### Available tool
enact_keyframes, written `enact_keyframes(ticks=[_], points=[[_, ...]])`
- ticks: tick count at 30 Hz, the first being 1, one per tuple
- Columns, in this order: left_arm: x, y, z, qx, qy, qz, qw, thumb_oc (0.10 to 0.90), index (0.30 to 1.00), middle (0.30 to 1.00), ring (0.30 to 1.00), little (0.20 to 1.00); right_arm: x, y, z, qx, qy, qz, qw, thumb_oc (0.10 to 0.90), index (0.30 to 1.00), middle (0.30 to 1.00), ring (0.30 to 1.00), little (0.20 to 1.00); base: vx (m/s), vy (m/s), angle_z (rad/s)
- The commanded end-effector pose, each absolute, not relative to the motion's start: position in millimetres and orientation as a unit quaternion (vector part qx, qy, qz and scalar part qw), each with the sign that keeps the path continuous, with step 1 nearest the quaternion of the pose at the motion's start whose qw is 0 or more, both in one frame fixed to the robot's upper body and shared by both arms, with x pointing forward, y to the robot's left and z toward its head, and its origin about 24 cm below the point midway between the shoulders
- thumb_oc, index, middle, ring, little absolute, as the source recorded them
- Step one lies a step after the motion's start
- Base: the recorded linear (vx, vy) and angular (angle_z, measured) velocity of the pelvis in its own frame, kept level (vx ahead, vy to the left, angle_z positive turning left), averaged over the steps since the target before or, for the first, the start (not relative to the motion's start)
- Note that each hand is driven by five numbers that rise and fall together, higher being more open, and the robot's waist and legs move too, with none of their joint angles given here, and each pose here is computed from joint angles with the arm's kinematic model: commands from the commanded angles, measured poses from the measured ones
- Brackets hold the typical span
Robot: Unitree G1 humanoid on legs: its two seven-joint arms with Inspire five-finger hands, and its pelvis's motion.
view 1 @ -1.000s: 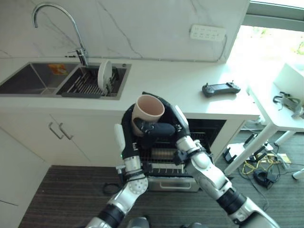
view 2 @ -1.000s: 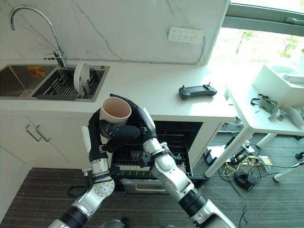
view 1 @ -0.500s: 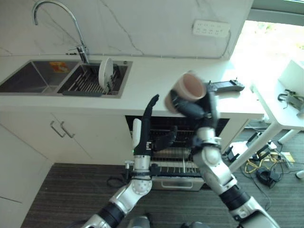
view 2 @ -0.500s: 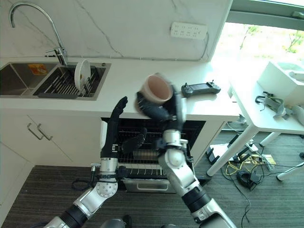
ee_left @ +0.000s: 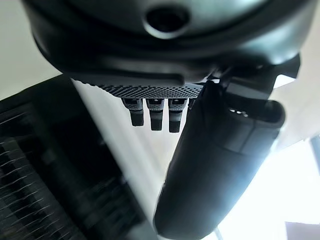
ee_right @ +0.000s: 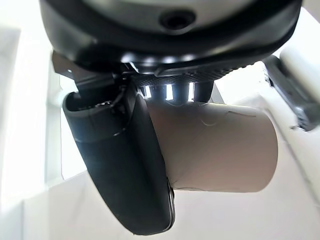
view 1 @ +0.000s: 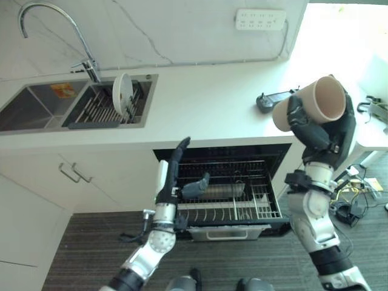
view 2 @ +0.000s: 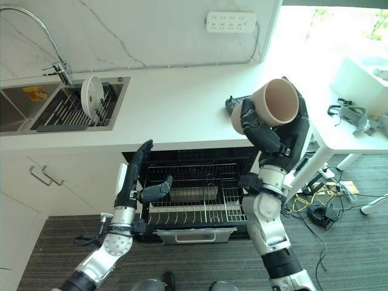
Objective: Place the dishes in the dishwasher.
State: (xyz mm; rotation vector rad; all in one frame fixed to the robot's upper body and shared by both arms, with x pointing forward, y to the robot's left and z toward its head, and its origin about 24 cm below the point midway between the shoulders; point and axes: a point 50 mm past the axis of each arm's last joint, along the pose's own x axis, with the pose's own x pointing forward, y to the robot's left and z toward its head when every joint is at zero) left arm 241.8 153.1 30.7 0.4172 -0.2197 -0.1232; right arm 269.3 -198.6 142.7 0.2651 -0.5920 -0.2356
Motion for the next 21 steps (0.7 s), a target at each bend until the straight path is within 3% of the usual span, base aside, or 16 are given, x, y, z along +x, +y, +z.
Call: enact_keyframes(ticks=[1, 6, 12, 21], points=[[243.2, 139.1, 65.5, 0.196, -0.167, -0.178, 0.95, 0.8, 0.9, 0.9, 0.9, 0.9, 261.6, -196.8, 182.9, 0.102, -0.372, -0.009, 0.923, 0.4, 0.3, 0.3, 0.3, 0.3, 0.0, 0.05, 0.01], [227.1, 173.7, 49.7, 0.212, -0.085, -0.231, 0.946, 0.8, 0.9, 0.9, 0.9, 0.9, 255.9, -215.5, 147.9, 0.042, -0.294, 0.02, 0.955, 0.4, 0.3, 0.3, 0.3, 0.3, 0.0, 0.041, 0.02], [214.9, 191.1, 39.2, 0.254, -0.033, -0.274, 0.927, 0.8, 0.9, 0.9, 0.9, 0.9, 256.4, -224.2, 128.9, 0.009, -0.247, 0.03, 0.968, 0.4, 0.3, 0.3, 0.3, 0.3, -0.01, 0.018, 0.05], [219.1, 215.9, 43.2, 0.459, -0.042, -0.274, 0.844, 0.8, 0.9, 0.9, 0.9, 0.9, 270.5, -232.3, 93.4, -0.099, -0.137, 0.065, 0.984, 0.4, 0.3, 0.3, 0.3, 0.3, 0.02, 0.015, 0.06]])
